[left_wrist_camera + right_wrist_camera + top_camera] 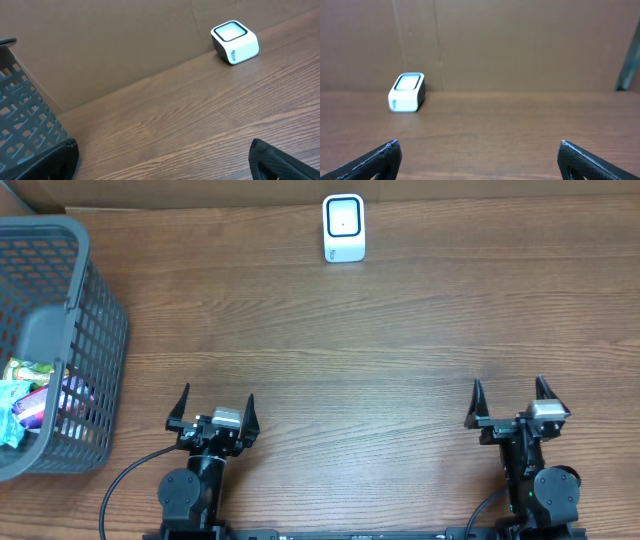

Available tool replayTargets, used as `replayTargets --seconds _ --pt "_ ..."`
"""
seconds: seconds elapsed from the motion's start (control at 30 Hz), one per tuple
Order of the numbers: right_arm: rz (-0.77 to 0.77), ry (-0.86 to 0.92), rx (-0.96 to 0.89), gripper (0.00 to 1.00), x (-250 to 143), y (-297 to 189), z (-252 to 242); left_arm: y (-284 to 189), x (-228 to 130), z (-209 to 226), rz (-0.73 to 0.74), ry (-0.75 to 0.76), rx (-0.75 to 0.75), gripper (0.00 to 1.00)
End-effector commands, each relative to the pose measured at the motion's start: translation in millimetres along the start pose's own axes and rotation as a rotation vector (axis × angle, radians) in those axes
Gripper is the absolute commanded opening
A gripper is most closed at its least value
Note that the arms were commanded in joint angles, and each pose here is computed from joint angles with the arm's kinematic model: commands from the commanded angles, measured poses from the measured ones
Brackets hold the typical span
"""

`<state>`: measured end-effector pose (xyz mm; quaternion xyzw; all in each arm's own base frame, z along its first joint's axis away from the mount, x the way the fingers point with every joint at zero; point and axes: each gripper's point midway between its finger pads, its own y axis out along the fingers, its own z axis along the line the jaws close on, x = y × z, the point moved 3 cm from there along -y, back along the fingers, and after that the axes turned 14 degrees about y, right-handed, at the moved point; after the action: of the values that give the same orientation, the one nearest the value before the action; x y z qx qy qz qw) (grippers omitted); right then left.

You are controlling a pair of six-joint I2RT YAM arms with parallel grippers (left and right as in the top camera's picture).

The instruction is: Scan the item barcode

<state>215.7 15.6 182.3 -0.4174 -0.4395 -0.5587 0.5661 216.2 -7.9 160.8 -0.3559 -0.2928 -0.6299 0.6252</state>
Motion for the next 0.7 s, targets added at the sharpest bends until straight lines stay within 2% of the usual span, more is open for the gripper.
replayTargets --seconds 0.0,0.3,0.67 --pt "-0.052 0.003 -0.052 1.0 8 -1 -8 -7 25 18 -0.059 -0.02 0.046 1.0" --pt "-0.119 -0.067 -0.04 1.0 24 -2 -4 -15 57 50 -0.041 -0.021 0.099 1.0" --pt "-0.177 -0.058 -0.032 1.0 51 -8 2 17 101 74 0.057 0.028 -0.031 1.0"
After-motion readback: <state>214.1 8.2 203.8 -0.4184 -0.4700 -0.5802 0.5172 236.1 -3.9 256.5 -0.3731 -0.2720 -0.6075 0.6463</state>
